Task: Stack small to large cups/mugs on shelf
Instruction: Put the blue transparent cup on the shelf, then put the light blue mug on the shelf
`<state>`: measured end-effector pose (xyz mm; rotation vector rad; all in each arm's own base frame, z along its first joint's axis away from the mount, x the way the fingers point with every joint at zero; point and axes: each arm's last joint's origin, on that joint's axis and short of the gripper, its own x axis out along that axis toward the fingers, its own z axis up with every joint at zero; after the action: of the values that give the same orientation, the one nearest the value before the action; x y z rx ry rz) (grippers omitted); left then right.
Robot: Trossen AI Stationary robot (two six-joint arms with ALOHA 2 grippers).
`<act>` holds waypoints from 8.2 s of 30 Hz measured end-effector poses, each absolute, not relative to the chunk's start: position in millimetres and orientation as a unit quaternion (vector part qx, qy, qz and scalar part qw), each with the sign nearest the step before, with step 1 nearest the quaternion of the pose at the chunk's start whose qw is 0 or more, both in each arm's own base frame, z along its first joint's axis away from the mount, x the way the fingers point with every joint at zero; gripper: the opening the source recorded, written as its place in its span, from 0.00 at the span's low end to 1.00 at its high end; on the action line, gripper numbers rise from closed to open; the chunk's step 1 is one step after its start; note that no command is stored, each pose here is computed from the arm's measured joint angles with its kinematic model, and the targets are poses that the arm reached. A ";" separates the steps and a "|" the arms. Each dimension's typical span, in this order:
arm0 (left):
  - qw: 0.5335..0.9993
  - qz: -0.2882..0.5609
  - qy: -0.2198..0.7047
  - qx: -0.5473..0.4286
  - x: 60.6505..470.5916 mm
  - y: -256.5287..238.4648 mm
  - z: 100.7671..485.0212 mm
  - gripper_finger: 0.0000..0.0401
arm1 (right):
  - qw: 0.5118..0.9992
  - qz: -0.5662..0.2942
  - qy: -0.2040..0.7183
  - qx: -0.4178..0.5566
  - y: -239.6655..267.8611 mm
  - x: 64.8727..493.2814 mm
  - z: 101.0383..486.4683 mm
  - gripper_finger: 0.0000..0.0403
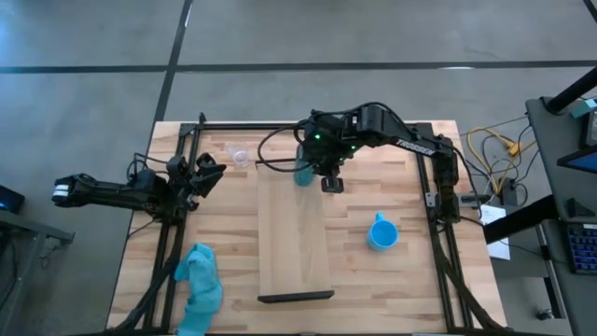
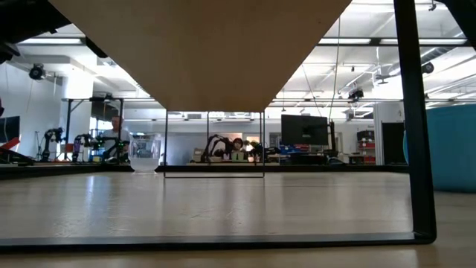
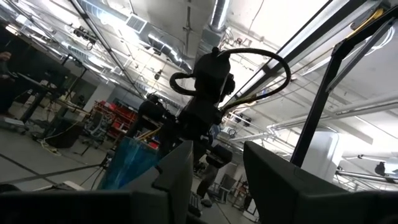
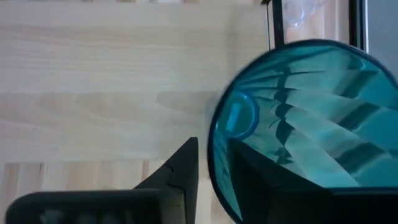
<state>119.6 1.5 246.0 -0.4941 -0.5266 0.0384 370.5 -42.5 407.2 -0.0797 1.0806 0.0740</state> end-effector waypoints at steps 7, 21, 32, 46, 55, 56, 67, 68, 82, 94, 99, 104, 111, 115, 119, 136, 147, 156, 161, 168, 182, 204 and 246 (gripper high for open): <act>0.935 0.019 -0.257 -0.242 119.6 1.5 246.0 0.32 | 0.870 0.035 0.490 -0.046 -42.9 374.9 410.1 0.22; 0.935 0.019 -0.258 -0.242 119.6 1.5 246.1 0.32 | 0.901 0.031 0.429 -0.051 -43.9 385.5 417.9 0.17; 0.935 0.019 -0.258 -0.242 119.6 1.5 246.0 0.32 | 0.914 0.030 0.401 -0.058 -37.9 393.1 420.2 0.17; 0.935 0.019 -0.257 -0.242 119.7 1.5 245.9 0.32 | 0.915 -0.046 0.390 -0.088 -43.4 391.0 427.2 0.02; 0.936 0.019 -0.257 -0.242 119.7 1.5 245.9 0.32 | 0.910 -0.057 0.404 -0.072 -50.0 393.3 417.9 0.02; 0.935 0.019 -0.257 -0.242 119.7 1.5 245.9 0.32 | 0.909 -0.058 0.407 -0.069 -50.2 393.9 415.5 0.02; 0.935 0.019 -0.257 -0.242 119.7 1.5 245.9 0.32 | 0.911 -0.061 0.403 -0.066 -53.4 405.1 398.7 0.02; 0.936 0.019 -0.257 -0.242 119.8 1.5 245.9 0.32 | 0.913 -0.062 0.397 -0.066 -53.5 406.2 399.2 0.02; 0.936 0.019 -0.256 -0.242 119.9 1.5 245.8 0.32 | 0.929 -0.048 0.363 -0.056 -53.8 412.0 402.0 0.02; 0.936 0.019 -0.256 -0.242 119.9 1.5 245.8 0.32 | 0.936 -0.045 0.346 -0.056 -53.5 413.8 405.0 0.02; 0.936 0.019 -0.256 -0.242 120.0 1.5 245.7 0.32 | 0.942 -0.046 0.329 -0.056 -50.4 401.4 420.1 0.02; 0.936 0.025 -0.256 -0.243 120.1 1.8 245.4 0.32 | 0.945 -0.046 0.323 -0.021 -34.9 365.6 448.9 0.02; 0.937 0.034 -0.252 -0.240 120.5 2.2 244.5 0.32 | 0.932 -0.011 0.361 -0.019 -4.7 306.7 474.7 0.02; 0.938 0.035 -0.248 -0.239 121.7 2.2 243.7 0.32 | 0.912 -0.007 0.410 0.012 8.9 276.6 477.7 0.02; 0.938 0.035 -0.249 -0.239 121.9 2.2 243.7 0.32 | 0.885 -0.009 0.464 0.033 17.8 258.2 474.0 0.04; 0.938 0.035 -0.250 -0.239 121.7 2.1 243.9 0.32 | 0.795 0.012 0.596 0.111 37.1 270.3 407.9 0.29; 0.938 0.035 -0.249 -0.239 121.8 2.1 243.5 0.32 | 0.628 -0.226 0.693 0.273 42.6 269.3 315.4 0.30; 0.940 0.035 -0.242 -0.239 122.0 2.0 239.1 0.32 | 0.590 -0.119 0.791 0.110 49.6 249.8 261.2 0.26; 0.940 0.028 -0.242 -0.238 121.8 1.6 239.4 0.32 | 0.563 -0.129 0.810 0.098 46.7 239.9 245.1 0.24; 0.940 0.027 -0.241 -0.238 122.0 1.6 239.1 0.32 | 0.568 -0.124 0.804 0.125 48.0 240.7 231.8 0.23; 0.938 0.026 -0.249 -0.239 121.5 1.7 242.0 0.32 | 0.568 -0.142 0.800 0.130 46.8 236.3 213.8 0.22; 0.938 0.026 -0.249 -0.239 121.4 1.7 241.9 0.32 | 0.641 -0.058 0.753 0.137 52.8 260.6 265.2 0.20; 0.938 0.023 -0.251 -0.238 120.7 1.5 242.3 0.32 | 0.645 -0.083 0.738 0.181 76.7 287.9 225.9 0.20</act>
<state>120.7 1.5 242.3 -0.4863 -0.5117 0.0460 287.9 76.7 225.9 0.4111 1.6802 -0.1889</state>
